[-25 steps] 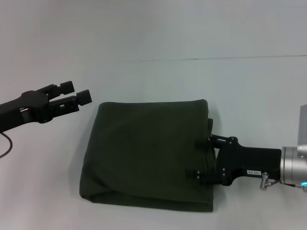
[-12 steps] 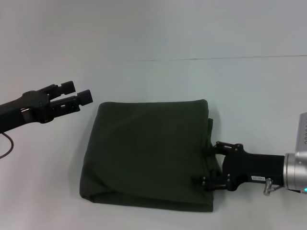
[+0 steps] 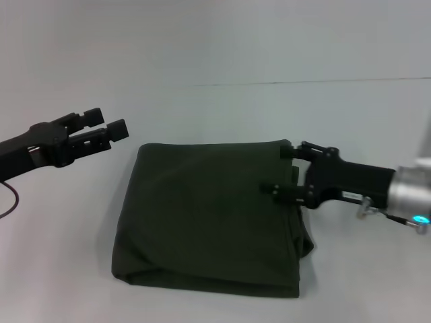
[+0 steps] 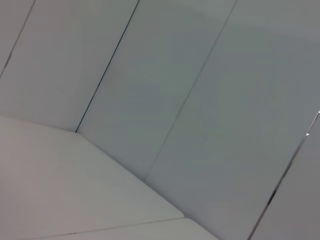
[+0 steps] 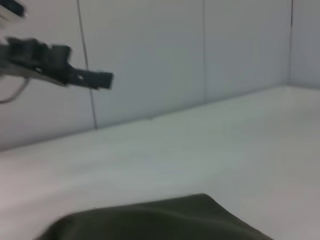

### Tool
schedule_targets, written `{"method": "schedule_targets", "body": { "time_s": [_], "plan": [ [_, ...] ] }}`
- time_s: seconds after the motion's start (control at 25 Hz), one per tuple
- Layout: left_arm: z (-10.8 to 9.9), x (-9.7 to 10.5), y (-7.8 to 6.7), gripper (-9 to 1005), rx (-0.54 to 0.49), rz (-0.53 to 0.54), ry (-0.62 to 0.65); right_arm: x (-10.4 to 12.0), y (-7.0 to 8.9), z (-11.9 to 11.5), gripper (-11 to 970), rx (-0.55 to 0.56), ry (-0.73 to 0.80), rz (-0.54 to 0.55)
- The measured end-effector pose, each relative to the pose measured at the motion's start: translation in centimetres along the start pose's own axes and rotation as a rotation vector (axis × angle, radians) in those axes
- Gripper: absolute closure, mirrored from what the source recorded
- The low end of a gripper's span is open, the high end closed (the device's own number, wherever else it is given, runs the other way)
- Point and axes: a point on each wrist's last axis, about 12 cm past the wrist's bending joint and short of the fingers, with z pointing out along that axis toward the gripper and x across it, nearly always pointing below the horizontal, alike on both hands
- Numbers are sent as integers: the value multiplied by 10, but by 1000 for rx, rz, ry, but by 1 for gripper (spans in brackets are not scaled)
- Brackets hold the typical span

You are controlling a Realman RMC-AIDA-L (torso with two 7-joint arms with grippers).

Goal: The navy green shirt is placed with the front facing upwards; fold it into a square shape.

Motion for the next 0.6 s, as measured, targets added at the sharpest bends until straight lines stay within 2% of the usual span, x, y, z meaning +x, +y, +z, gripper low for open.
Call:
{"method": "schedule_targets", "body": {
  "time_s": [0.12, 0.24, 0.6],
  "plan": [
    [1, -1, 0, 47, 2, 2, -5, 2, -3, 22, 52, 27, 70, 11],
    [1, -1, 0, 47, 2, 3, -6, 6, -4, 34, 52, 52, 129, 22],
    [0, 7, 1, 47, 2, 60, -38, 15, -11, 28, 51, 122, 165, 86]
  ]
}}
